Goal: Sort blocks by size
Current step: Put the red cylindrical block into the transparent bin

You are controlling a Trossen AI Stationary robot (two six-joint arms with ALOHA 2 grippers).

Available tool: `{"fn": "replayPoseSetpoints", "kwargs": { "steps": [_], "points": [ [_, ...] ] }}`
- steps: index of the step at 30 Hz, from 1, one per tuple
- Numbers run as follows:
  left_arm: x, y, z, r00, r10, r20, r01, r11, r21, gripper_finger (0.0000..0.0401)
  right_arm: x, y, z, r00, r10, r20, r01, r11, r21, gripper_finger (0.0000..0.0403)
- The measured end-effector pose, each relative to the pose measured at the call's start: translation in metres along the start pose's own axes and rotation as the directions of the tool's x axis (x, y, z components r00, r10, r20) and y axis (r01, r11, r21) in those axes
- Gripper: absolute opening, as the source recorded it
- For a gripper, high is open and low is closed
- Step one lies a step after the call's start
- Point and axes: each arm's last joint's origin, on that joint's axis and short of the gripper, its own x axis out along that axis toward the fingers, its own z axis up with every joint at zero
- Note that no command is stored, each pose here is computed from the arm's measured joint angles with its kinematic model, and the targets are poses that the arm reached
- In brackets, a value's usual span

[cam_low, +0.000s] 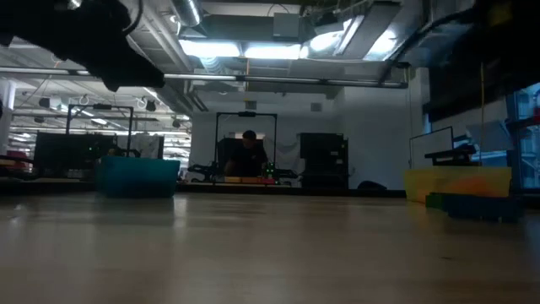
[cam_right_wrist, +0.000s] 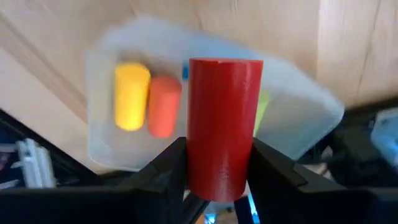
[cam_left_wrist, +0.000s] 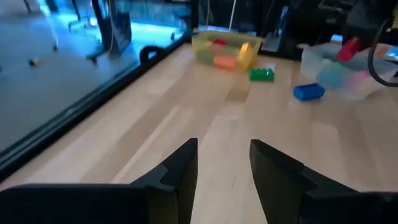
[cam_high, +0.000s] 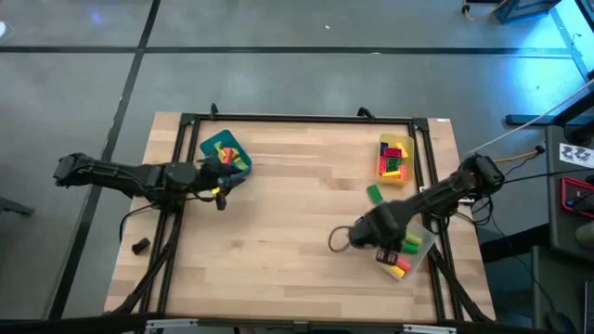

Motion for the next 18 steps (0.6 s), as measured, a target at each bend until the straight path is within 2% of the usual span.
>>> {"fn": "replayPoseSetpoints", "kwargs": {
  "steps": [4,9,13,18],
  "points": [
    [-0.006,0.005,-0.014,0.994,-0.015,0.108,0.017,1.000,-0.012,0.0131,0.012,0.014,-0.020,0.998,-0.041,-0.043,0.040,0.999,-0.016,0.0142],
    [-0.012,0.010,-0.031,0.989,-0.019,0.146,0.023,0.999,-0.022,0.0130,0.024,0.028,-0.041,0.994,-0.087,-0.066,0.084,0.995,-0.054,0.0141],
    [-0.014,0.013,-0.040,0.986,-0.021,0.168,0.029,0.999,-0.041,0.0130,0.029,0.034,-0.049,0.989,-0.145,0.000,0.144,0.984,-0.103,0.0158],
    [-0.014,0.014,-0.047,0.984,-0.023,0.175,0.031,0.998,-0.047,0.0130,0.030,0.036,-0.052,0.987,-0.160,0.017,0.161,0.980,-0.117,0.0188]
  ]
}}
